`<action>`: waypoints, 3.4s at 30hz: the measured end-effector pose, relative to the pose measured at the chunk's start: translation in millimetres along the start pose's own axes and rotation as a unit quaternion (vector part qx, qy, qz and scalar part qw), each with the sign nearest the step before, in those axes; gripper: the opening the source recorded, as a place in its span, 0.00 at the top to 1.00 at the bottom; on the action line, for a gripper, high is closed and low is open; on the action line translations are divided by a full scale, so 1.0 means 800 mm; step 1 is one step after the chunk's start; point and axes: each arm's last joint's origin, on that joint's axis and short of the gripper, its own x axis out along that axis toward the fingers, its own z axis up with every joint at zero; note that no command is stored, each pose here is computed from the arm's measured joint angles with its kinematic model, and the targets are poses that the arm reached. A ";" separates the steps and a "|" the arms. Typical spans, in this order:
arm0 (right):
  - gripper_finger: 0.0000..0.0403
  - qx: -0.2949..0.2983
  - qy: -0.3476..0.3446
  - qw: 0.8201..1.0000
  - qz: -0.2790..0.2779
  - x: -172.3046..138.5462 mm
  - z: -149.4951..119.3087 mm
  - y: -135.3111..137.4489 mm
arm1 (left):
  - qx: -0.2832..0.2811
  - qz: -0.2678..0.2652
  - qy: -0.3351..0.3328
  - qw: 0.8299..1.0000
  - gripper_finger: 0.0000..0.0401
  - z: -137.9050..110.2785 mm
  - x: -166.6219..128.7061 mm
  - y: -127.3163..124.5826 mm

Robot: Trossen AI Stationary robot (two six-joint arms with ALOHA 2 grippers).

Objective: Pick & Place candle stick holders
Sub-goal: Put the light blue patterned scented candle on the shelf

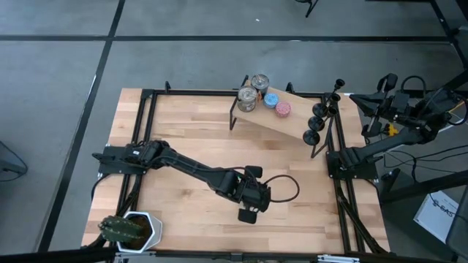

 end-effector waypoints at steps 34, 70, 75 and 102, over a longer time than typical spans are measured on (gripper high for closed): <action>0.99 0.000 0.000 1.000 0.000 0.000 0.000 0.000 | -0.012 -0.027 0.026 0.999 0.48 -0.012 0.023 -0.032; 0.99 0.000 0.000 1.000 0.000 0.000 0.000 0.000 | -0.120 0.010 0.047 0.992 0.08 -0.023 0.062 -0.037; 0.99 0.000 0.000 1.000 0.000 0.000 0.000 0.000 | -0.119 0.009 0.047 0.992 0.08 -0.023 0.062 -0.037; 0.99 0.000 0.000 1.000 0.000 0.000 0.000 0.000 | -0.110 0.016 0.132 0.985 0.10 -0.044 0.058 -0.036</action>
